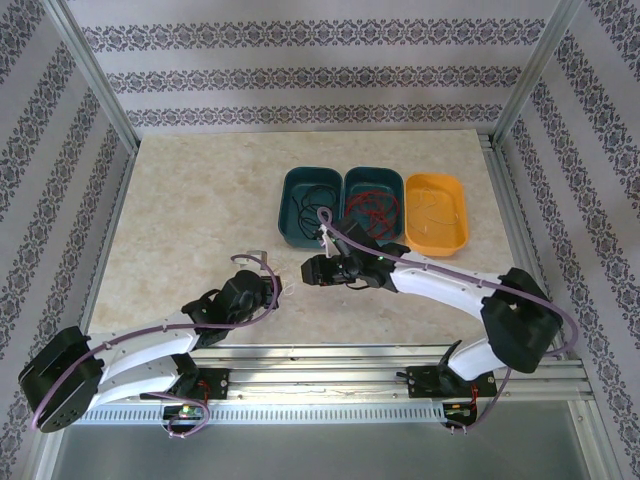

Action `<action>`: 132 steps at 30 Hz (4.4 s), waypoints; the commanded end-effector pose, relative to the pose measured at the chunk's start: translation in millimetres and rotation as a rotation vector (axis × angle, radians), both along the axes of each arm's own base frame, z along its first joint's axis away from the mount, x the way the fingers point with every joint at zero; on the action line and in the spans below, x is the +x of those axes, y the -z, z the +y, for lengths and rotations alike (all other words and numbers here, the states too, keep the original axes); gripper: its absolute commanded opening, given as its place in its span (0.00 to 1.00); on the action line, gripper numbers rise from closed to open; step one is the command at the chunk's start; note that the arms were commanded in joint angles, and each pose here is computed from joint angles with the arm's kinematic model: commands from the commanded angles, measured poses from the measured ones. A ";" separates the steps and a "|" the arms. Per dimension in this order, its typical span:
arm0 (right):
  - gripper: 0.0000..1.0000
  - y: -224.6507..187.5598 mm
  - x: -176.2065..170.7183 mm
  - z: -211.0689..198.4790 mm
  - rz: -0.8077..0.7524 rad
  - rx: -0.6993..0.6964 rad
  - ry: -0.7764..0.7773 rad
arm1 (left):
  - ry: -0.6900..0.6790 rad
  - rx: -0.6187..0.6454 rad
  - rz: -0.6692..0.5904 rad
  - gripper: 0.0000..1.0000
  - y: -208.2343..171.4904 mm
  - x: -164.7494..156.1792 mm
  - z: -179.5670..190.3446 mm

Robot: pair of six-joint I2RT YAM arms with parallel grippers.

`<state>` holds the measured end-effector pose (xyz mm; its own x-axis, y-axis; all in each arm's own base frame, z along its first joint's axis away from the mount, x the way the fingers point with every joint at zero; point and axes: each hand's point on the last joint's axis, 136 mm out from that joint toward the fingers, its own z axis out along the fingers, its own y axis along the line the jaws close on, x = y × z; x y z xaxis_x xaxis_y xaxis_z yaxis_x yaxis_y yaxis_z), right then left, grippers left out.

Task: Untangle the cables

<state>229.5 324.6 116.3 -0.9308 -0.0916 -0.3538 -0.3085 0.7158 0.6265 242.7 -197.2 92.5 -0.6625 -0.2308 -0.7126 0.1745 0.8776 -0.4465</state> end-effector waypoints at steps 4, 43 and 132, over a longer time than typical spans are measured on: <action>0.34 -6.3 11.4 21.3 -0.006 0.063 0.004 | 0.021 -0.046 -0.052 0.00 -19.6 8.9 -10.9; 0.34 -44.6 3.6 13.5 -0.198 0.082 -0.025 | -0.007 -0.081 -0.054 0.00 -22.9 7.0 -3.7; 0.12 -44.8 171.6 -344.2 -0.172 -0.352 0.870 | -0.106 0.003 0.019 0.99 -3.6 -0.9 25.9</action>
<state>387.4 -16.0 150.5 -0.6825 0.4745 -0.5559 0.3709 0.8803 0.2960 240.5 -182.2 96.3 -0.6596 -0.2767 -0.6988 0.1135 0.8825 -0.4565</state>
